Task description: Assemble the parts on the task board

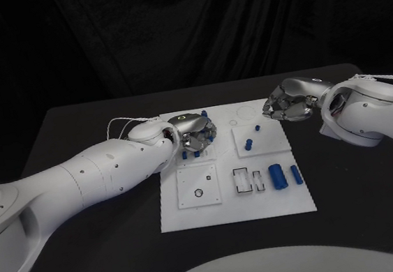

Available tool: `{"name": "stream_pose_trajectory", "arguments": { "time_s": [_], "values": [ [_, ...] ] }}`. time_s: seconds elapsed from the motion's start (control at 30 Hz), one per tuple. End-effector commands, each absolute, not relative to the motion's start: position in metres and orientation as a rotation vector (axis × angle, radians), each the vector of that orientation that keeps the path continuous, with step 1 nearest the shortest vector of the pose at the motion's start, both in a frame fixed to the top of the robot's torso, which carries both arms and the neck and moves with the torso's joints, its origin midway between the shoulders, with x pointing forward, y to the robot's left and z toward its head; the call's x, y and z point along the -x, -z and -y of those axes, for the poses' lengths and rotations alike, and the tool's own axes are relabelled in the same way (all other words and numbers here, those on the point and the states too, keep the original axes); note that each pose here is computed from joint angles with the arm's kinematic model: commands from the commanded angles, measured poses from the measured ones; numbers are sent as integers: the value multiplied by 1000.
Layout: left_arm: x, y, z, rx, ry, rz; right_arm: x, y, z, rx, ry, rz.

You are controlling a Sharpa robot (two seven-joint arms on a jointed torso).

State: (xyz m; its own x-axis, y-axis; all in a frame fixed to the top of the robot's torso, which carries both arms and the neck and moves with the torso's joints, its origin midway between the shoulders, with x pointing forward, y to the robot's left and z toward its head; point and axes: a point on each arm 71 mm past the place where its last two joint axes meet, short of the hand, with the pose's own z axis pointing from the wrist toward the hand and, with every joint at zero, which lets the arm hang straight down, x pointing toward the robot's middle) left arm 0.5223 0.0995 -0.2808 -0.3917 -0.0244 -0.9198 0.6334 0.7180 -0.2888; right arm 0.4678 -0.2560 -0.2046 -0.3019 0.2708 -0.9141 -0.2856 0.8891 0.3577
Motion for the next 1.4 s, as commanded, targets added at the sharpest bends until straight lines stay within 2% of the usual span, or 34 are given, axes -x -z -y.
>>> {"name": "stream_pose_trajectory", "arguments": {
  "time_s": [0.03,0.4,0.67,0.87,1.07,1.4],
  "values": [
    [-521,280,-99,-477,785,-1817,-467,205,256,14,-542,-1799],
    [-517,270,-111,-462,817,-1704,-467,205,258,12,-539,-1798],
    [-517,247,-131,-447,802,-1654,-468,206,260,11,-533,-1803],
    [-516,237,-148,-435,784,-1649,-468,206,260,12,-531,-1808],
    [-515,236,-161,-424,762,-1684,-467,209,260,12,-529,-1818],
    [-513,245,-161,-425,758,-1729,-465,212,260,12,-531,-1830]
  ]
}}
